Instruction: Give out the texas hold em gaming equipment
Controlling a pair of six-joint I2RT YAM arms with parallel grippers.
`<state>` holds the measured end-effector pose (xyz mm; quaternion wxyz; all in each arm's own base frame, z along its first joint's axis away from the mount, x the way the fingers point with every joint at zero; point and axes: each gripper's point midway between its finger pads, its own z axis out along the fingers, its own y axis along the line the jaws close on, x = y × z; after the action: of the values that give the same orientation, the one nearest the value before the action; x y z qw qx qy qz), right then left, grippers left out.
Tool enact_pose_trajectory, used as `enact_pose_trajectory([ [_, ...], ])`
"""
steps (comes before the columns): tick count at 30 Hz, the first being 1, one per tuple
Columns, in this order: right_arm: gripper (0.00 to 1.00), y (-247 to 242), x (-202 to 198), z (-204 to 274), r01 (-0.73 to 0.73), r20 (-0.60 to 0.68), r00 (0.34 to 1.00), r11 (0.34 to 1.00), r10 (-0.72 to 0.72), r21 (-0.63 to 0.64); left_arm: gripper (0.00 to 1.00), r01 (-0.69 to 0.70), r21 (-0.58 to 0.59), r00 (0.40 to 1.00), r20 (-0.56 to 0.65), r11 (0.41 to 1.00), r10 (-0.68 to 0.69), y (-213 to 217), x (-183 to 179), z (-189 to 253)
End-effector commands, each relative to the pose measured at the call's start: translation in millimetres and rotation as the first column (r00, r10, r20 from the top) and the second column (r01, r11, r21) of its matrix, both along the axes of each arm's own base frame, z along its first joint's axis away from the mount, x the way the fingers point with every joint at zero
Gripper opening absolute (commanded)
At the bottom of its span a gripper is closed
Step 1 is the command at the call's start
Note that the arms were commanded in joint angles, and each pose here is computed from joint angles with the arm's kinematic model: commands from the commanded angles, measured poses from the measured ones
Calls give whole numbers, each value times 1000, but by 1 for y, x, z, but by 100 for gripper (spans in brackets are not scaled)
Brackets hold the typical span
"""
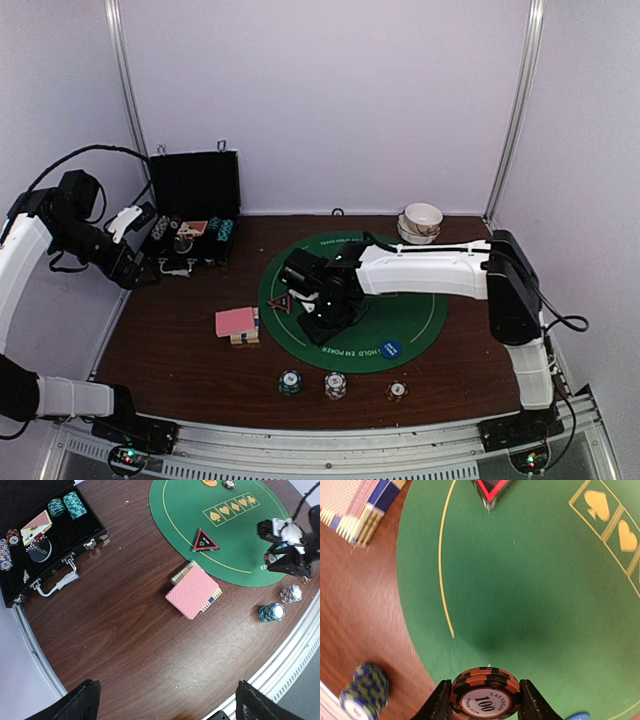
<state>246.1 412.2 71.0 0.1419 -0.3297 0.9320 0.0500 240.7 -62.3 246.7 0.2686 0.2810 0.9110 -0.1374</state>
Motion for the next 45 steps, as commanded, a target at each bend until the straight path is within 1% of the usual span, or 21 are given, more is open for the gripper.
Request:
enact_pose_trajectory([
  [1, 12, 25, 21, 2, -20, 37, 999, 999, 19, 36, 98, -1, -13, 1000, 31, 1000, 2, -1, 1, 12],
  [10, 12, 39, 36, -26, -2, 32, 999, 999, 1, 34, 98, 4, -31, 999, 40, 1000, -3, -4, -2, 14],
  [20, 12, 56, 46, -40, 13, 6, 1000, 997, -13, 71, 98, 11, -40, 1000, 26, 999, -10, -6, -5, 10],
  [28, 13, 57, 59, -48, 39, -13, 999, 996, -38, 79, 98, 12, -47, 1000, 24, 999, -11, -6, -3, 11],
  [31, 20, 58, 59, -51, 37, -23, 999, 996, -35, 79, 98, 14, -49, 1000, 26, 999, -13, -7, -3, 12],
  [34, 40, 60, 57, -51, 31, -33, 999, 996, -29, 84, 97, 13, -48, 1000, 26, 999, -12, -7, -2, 12],
  [40, 63, 63, 61, -35, 24, -16, 1000, 994, -23, 103, 98, 16, -51, 1000, 25, 999, -14, -7, -3, 11],
  [42, 66, 63, 62, -23, 17, -1, 1000, 993, -17, 113, 98, 16, -51, 1000, 26, 999, -14, -7, -3, 12],
  [45, 66, 60, 64, -2, 10, 32, 999, 993, -14, 120, 98, 15, -52, 1000, 26, 999, -14, -7, -2, 12],
])
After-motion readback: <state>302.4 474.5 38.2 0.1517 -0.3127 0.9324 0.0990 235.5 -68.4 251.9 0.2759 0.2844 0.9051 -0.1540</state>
